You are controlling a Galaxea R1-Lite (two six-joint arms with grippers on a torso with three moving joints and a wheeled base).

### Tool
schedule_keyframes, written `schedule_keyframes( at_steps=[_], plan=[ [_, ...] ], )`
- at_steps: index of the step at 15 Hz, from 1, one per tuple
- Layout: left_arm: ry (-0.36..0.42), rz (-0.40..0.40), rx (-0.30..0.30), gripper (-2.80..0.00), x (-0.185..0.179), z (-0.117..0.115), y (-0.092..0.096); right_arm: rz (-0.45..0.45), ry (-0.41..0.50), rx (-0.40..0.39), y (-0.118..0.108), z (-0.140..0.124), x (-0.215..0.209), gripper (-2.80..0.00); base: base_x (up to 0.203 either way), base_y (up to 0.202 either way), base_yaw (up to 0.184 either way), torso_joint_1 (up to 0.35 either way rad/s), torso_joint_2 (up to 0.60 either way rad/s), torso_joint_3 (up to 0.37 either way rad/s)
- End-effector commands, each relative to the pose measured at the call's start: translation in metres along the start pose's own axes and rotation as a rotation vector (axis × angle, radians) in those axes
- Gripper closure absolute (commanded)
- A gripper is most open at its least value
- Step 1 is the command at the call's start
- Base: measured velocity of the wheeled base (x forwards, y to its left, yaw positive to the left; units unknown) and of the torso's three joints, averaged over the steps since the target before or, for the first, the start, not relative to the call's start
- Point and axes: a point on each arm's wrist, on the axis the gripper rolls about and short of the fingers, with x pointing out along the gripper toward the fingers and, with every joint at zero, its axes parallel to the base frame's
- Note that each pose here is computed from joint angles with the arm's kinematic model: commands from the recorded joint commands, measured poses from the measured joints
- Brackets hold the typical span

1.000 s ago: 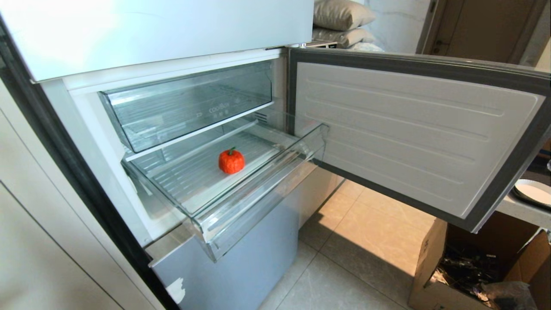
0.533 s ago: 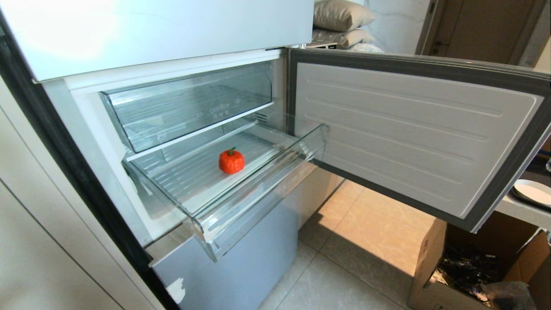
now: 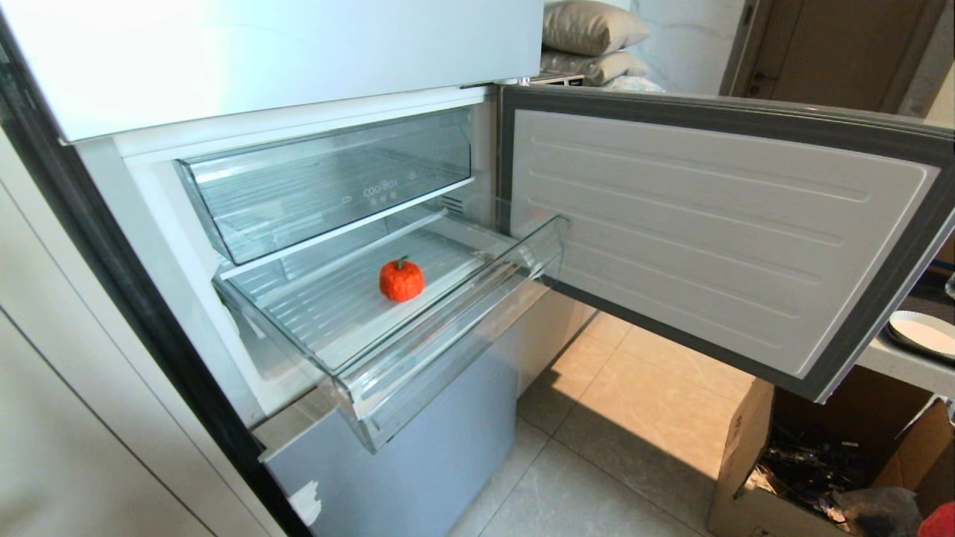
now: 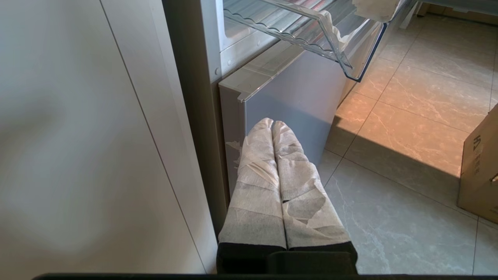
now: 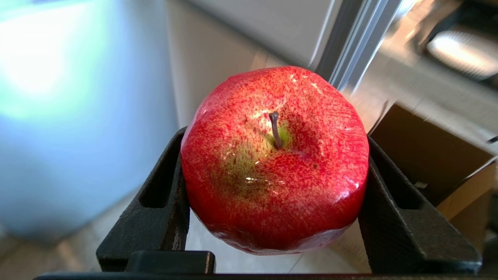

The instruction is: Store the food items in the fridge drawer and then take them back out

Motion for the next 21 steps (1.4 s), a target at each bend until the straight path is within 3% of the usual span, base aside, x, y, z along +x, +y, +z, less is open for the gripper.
schedule_keyframes(
  at_steps=[1,21],
  plan=[
    [0.0,0.0,0.0,0.0,0.0,0.0,0.0,0.026,-0.021,-0.005,0.003,-0.02,-0.01,0.0,0.0,0.0,0.0,0.0,0.0,0.0],
    [0.0,0.0,0.0,0.0,0.0,0.0,0.0,-0.01,-0.083,0.006,0.004,-0.036,-0.024,0.0,0.0,0.0,0.0,0.0,0.0,0.0]
  ],
)
